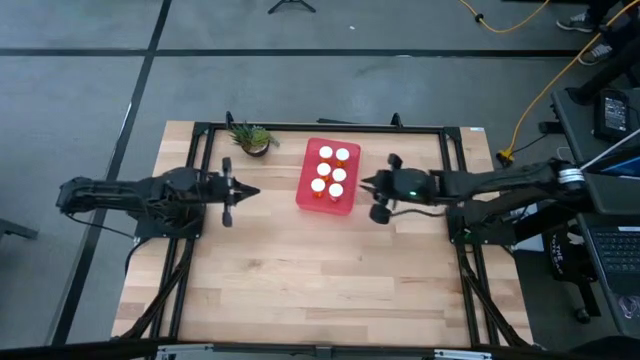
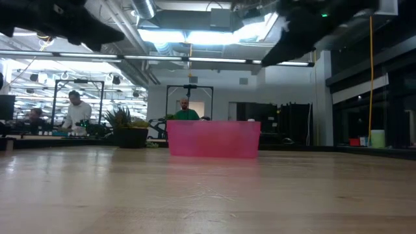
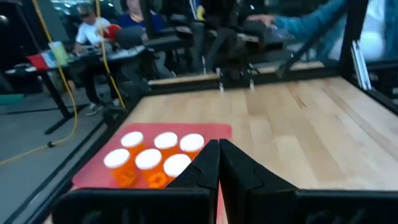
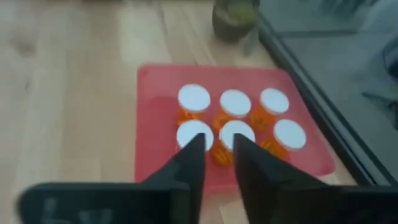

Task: Pick and place pill bottles into a basket
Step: Return to Home Position

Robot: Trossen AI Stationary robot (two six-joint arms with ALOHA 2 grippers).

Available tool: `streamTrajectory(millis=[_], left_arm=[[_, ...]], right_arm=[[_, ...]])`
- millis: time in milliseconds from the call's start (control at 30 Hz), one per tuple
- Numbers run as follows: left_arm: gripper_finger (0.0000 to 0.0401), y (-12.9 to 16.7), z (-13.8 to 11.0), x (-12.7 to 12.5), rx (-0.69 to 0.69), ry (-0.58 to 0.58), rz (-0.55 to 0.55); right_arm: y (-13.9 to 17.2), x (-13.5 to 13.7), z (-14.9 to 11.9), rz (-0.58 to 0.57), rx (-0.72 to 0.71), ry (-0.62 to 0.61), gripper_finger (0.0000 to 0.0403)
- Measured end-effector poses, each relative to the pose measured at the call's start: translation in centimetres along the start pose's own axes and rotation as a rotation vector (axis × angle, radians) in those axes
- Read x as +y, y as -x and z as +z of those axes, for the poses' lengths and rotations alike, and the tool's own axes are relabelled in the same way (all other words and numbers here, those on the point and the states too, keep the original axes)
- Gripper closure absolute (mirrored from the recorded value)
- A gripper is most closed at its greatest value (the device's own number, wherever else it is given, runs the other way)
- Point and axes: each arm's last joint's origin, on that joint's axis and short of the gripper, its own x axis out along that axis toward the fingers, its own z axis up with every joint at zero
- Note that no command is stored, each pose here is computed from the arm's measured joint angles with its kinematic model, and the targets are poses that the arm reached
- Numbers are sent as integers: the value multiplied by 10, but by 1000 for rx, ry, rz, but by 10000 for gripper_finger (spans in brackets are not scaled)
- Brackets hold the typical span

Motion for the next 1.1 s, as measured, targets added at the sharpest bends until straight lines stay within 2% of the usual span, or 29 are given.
streamTrajectory(millis=[133, 200, 467, 667, 833, 1100], left_arm=[[399, 12, 3, 2, -42, 11, 9], [399, 15, 2, 2, -58, 10, 12], [399, 24, -19, 2, -90, 3, 67], [399, 30, -26, 2, -144, -9, 79], [399, 32, -34, 1, -153, -2, 80], [399, 26, -50, -2, -144, 9, 78]], right_arm=[[23, -1, -19, 33, -150, -21, 382], [31, -3, -31, 43, -200, -29, 395], [69, -16, -70, 110, -374, -70, 399], [85, -20, -101, 271, -505, -9, 400], [92, -24, -124, 274, -594, -29, 401], [89, -24, -148, 298, -619, -51, 401]])
